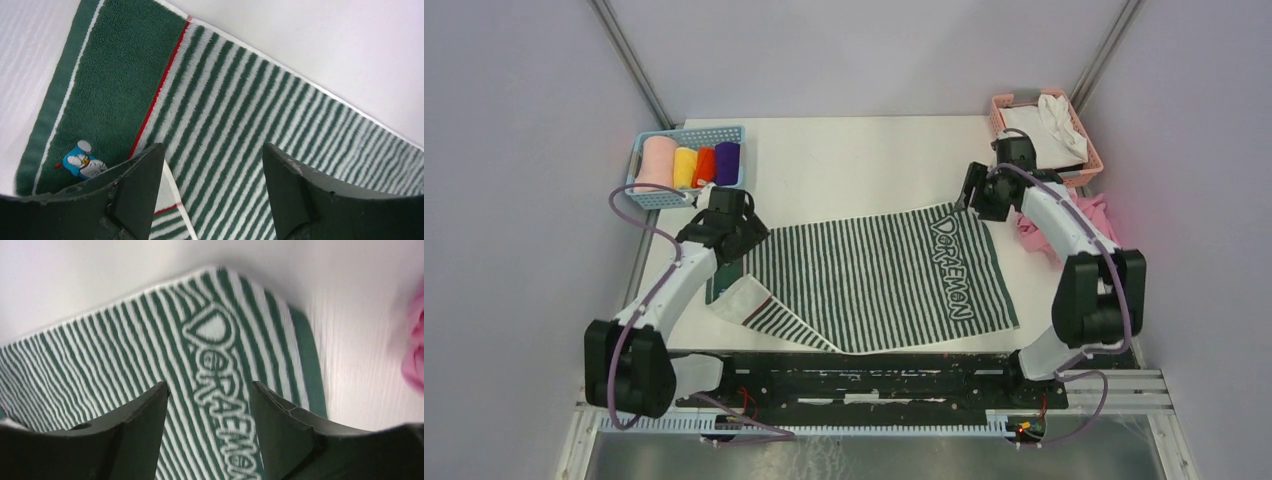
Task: Roll the towels
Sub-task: Flatten out the towel at the center of the board.
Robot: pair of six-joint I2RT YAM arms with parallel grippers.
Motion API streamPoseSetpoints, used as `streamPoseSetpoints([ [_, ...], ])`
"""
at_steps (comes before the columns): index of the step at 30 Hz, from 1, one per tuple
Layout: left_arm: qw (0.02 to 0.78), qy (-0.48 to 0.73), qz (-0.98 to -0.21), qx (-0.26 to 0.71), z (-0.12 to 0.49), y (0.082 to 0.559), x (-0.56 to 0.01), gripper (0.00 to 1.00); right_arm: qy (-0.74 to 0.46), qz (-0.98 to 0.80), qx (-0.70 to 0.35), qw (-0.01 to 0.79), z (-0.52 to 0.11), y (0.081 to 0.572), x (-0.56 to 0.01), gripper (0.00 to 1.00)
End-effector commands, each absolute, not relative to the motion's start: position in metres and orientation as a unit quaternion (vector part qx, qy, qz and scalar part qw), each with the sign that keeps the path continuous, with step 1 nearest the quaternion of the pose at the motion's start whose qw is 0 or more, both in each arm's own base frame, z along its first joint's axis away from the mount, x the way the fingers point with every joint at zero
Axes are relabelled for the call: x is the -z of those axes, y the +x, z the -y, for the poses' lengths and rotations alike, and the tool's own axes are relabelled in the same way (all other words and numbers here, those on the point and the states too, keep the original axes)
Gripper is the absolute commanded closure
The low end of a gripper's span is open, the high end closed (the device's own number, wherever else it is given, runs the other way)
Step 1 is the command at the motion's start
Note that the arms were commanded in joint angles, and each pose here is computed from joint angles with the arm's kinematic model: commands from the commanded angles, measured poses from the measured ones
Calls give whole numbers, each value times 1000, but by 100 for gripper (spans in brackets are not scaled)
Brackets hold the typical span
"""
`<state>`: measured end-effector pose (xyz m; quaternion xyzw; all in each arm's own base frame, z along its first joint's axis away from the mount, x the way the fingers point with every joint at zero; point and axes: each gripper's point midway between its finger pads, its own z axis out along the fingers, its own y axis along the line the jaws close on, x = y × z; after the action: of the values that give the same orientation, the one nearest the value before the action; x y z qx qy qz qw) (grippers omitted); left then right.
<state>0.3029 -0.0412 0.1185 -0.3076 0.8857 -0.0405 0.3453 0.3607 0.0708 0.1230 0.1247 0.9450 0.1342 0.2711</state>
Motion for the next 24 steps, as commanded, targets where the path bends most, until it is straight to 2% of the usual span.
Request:
streamPoseSetpoints([
  [1, 351, -314, -880, 55, 37, 341, -109, 21, 111, -943, -117, 291, -62, 417, -121, 30],
  [7, 299, -336, -893, 17, 21, 336, -65, 22, 111, -952, -90, 270, -32, 449, -95, 27],
  [14, 273, -364, -890, -4, 10, 318, -32, 22, 91, -956, -174, 217, -43, 458, -61, 25],
  [18, 255, -366, -895, -14, 8, 312, -19, 23, 90, -960, -184, 190, -46, 459, -40, 25],
  [24, 253, -372, -893, -18, 7, 308, -15, 23, 83, -959, -225, 153, -64, 450, -25, 35],
])
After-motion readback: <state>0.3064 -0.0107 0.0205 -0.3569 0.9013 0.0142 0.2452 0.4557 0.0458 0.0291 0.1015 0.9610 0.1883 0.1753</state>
